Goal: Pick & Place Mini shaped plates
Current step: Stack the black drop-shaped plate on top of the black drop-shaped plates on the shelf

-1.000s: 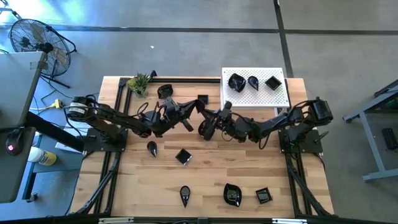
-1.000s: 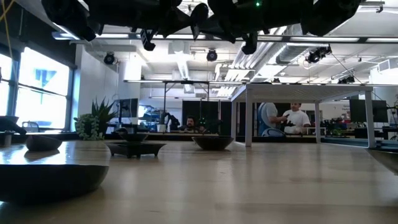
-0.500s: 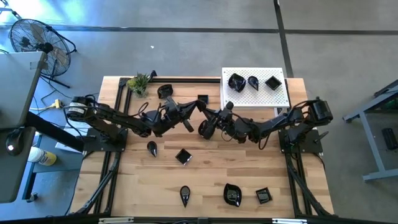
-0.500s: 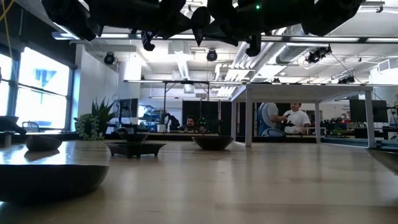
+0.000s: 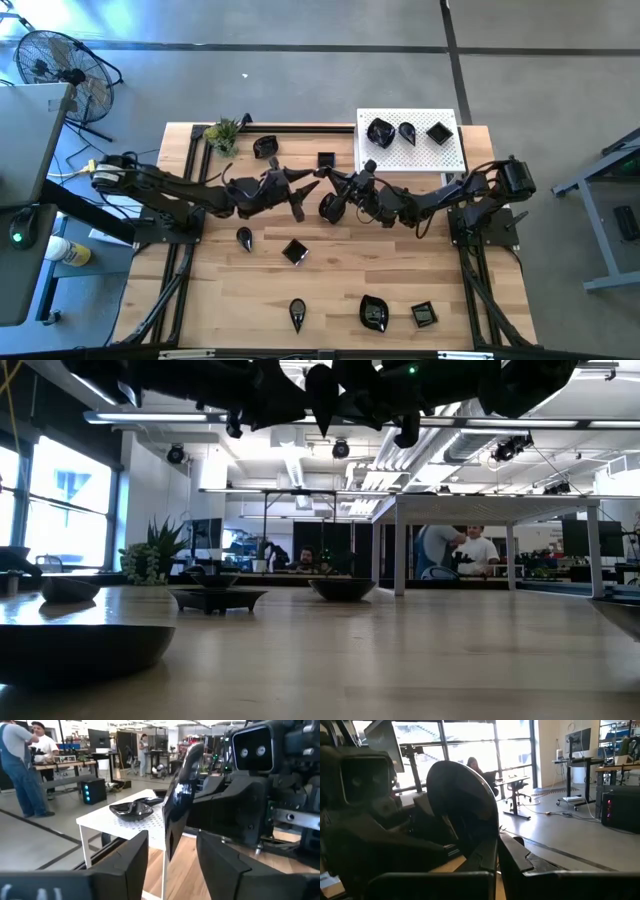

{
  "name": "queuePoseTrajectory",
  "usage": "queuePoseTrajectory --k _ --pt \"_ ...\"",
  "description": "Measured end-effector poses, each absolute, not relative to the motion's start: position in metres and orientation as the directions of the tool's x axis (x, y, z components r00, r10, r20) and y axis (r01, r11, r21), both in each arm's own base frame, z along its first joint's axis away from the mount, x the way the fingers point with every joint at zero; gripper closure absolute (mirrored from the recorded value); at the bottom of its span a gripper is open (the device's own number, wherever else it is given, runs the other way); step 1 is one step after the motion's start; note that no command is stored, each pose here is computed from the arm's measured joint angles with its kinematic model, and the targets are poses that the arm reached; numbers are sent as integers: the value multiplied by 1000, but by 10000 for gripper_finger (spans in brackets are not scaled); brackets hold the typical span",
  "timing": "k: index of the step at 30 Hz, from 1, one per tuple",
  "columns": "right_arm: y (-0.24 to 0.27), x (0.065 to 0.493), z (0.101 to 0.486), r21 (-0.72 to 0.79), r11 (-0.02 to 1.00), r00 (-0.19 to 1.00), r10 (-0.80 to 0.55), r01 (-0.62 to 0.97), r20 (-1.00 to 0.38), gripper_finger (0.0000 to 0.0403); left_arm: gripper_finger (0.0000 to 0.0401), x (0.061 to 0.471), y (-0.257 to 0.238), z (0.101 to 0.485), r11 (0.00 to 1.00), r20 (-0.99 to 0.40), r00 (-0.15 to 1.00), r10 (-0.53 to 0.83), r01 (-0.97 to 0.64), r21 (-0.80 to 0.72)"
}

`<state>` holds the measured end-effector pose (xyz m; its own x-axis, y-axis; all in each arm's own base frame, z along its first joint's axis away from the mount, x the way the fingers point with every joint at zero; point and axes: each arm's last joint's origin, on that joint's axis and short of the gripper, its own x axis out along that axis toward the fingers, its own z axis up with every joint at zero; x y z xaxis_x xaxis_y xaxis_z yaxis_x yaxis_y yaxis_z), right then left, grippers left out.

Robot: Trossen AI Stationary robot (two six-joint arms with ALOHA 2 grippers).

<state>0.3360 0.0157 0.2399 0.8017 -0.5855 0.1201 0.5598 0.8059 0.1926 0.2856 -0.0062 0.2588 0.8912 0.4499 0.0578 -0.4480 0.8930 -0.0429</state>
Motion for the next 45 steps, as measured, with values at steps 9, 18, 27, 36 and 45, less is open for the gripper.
queuePoseTrajectory --k 9,18,27,36,45 --pt "10 315 271 135 768 761 -639 626 110 402 286 270 -6 262 912 -28 914 405 -403 73" --pt "-36 232 320 225 649 677 -732 727 -76 402 387 256 3 240 958 56 958 280 -282 45" --pt "-113 160 360 361 397 535 -682 844 -499 403 399 253 7 233 972 40 972 231 -233 43" --pt "-182 140 345 381 194 428 -395 904 -813 403 399 254 5 233 987 40 986 161 -162 16" --pt "-220 148 327 416 120 433 -205 901 -878 403 398 254 4 231 990 20 989 143 -143 -3"
